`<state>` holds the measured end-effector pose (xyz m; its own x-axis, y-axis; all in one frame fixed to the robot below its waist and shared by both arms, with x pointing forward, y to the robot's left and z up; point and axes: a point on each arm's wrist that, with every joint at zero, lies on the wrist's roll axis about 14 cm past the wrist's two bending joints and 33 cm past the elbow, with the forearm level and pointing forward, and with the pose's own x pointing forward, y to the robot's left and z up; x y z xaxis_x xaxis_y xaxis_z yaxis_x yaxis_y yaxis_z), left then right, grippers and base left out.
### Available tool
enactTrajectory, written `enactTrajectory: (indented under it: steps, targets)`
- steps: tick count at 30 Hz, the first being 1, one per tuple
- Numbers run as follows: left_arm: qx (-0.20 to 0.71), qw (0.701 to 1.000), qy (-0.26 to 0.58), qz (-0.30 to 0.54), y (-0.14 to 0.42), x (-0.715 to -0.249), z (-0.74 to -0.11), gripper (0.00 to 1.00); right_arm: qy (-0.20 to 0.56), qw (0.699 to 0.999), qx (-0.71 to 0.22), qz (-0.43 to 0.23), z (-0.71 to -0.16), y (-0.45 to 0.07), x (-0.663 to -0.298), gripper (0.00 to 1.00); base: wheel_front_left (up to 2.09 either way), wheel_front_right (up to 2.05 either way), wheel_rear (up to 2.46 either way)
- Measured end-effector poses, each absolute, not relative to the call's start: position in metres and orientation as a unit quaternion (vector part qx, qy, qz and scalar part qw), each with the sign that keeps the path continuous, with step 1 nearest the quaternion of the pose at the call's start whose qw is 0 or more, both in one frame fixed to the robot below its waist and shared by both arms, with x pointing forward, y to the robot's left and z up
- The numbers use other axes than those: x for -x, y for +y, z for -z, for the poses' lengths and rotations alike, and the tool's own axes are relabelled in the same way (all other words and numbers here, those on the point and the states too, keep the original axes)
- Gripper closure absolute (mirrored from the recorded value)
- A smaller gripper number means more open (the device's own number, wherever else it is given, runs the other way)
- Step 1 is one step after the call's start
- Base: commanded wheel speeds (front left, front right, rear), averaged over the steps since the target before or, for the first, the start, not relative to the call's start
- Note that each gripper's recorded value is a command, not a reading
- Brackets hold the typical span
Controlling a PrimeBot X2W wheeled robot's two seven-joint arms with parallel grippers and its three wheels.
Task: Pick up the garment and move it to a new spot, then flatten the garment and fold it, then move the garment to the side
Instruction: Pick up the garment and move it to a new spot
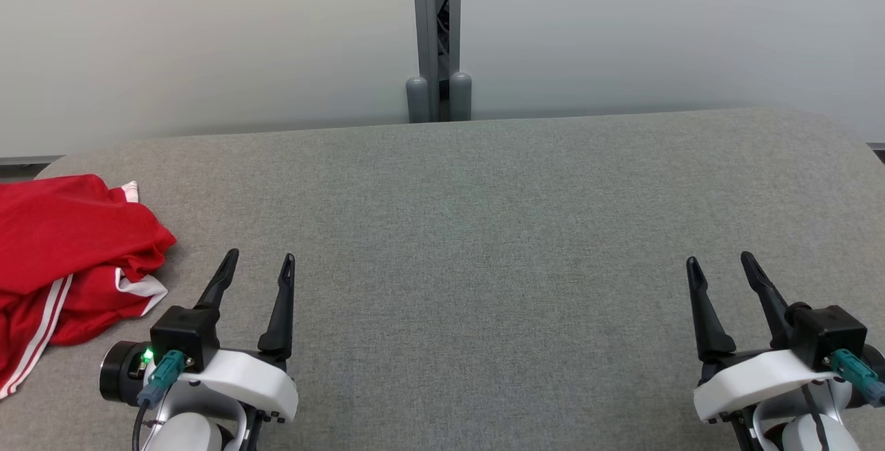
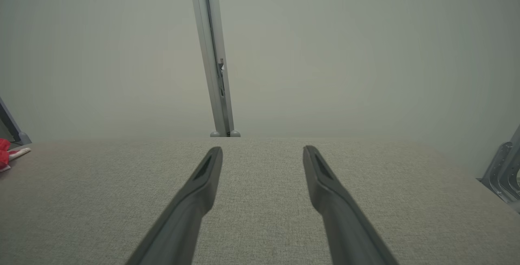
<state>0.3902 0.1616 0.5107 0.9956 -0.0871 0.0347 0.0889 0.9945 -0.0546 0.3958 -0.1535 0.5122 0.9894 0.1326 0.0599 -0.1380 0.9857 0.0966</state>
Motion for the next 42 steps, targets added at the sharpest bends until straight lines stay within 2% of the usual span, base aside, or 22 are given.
enactTrajectory:
  steps: [22, 32, 42]
  targets:
    - [0.036, 0.999, -0.005, 0.021, 0.176, -0.384, -0.504, 0.0, -0.031, 0.995, -0.057, -0.08, -0.514, -0.144, -0.402, 0.0, 0.0, 0.0, 0.0]
    - [0.035, 0.998, -0.009, -0.057, 0.23, -0.361, -0.507, 0.0, -0.034, 0.986, -0.062, -0.153, -0.518, -0.09, -0.416, 0.0, 0.0, 0.0, 0.0]
    - [0.032, 0.987, -0.016, -0.155, 0.29, -0.318, -0.51, 0.0, -0.035, 0.967, -0.072, -0.242, -0.522, -0.021, -0.424, 0.0, 0.0, 0.0, 0.0]
